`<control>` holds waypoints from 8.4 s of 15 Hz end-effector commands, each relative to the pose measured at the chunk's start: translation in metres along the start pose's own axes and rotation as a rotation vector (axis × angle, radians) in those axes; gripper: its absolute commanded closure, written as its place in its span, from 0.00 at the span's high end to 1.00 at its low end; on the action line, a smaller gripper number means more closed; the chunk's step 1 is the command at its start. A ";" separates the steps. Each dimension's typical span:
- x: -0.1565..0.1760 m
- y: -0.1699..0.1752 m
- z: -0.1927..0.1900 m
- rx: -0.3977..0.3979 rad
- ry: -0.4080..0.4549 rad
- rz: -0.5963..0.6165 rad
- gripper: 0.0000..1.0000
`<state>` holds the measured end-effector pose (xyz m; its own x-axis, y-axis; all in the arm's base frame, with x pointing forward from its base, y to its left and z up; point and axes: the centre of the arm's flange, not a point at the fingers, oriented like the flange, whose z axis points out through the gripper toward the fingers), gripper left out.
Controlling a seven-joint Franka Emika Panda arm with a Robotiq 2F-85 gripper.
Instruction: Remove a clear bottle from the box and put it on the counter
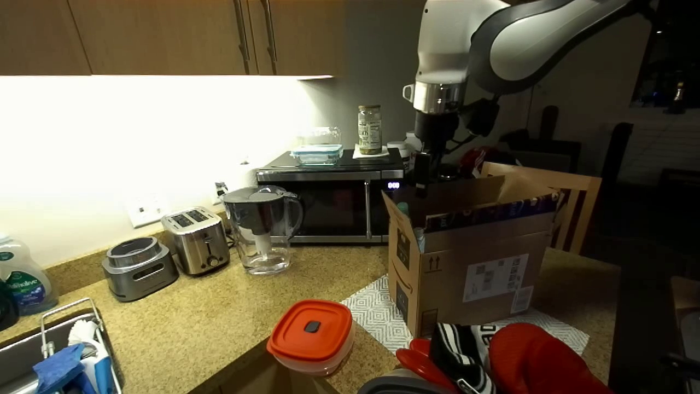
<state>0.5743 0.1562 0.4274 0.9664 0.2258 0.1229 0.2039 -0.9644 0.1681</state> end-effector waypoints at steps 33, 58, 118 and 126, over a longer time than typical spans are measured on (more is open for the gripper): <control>0.037 -0.006 0.042 0.085 -0.124 -0.691 1.00; 0.046 -0.034 0.035 0.076 -0.024 -0.719 1.00; 0.059 -0.016 -0.092 0.058 -0.028 -0.650 0.06; 0.058 -0.013 -0.116 0.093 -0.013 -0.606 0.06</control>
<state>0.6161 0.2066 0.5342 0.6470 0.7623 0.0182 0.7524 -0.6420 0.1473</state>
